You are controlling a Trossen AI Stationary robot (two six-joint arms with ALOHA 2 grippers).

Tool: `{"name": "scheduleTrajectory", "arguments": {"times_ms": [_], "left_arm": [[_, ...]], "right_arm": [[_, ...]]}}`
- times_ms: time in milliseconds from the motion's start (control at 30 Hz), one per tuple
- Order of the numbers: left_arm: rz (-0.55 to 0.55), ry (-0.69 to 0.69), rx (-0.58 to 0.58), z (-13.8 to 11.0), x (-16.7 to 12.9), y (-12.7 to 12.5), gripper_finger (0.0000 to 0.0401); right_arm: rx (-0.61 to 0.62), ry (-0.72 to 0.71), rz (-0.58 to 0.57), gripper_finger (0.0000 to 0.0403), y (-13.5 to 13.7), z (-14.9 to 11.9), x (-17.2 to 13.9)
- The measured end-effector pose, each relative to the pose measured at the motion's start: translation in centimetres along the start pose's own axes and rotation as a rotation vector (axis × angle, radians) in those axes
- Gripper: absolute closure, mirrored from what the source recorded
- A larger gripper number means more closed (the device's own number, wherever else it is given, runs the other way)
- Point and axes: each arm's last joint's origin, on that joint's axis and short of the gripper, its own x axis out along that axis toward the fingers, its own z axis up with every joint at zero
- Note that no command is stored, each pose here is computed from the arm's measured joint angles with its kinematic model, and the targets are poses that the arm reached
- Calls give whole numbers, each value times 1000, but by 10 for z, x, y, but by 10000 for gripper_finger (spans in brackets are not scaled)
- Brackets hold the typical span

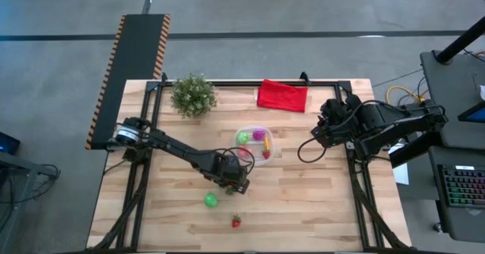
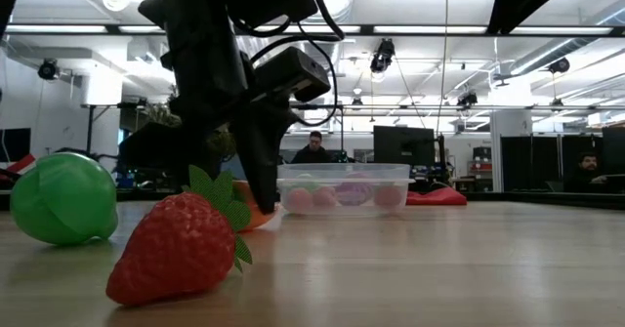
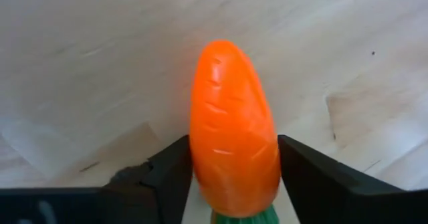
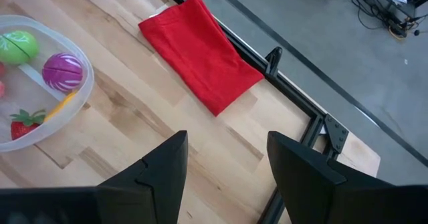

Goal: Pick and placing Produce into tupperware
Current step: Put the orange carrot into the transparent container

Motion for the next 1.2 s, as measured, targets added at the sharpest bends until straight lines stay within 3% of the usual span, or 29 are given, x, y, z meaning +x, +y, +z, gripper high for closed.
{"name": "scheduleTrajectory", "arguments": {"times_ms": [200,467,600,833,1033,1200], "left_arm": [[-4,-11,19,3,0,0,250],[-27,9,25,4,-7,-1,221],[-68,-5,35,10,-20,-4,226],[-134,-102,62,33,-49,-8,239],[-185,-188,114,71,-68,-15,240],[-153,-217,55,104,-73,1,241]], "right_arm": [[0,-1,-1,204,0,0,0],[0,-9,-6,204,0,0,0],[0,-9,-6,204,0,0,0],[0,-9,-7,204,0,0,0],[0,-8,-7,204,0,0,0],[5,-8,-7,204,0,0,0]]}}
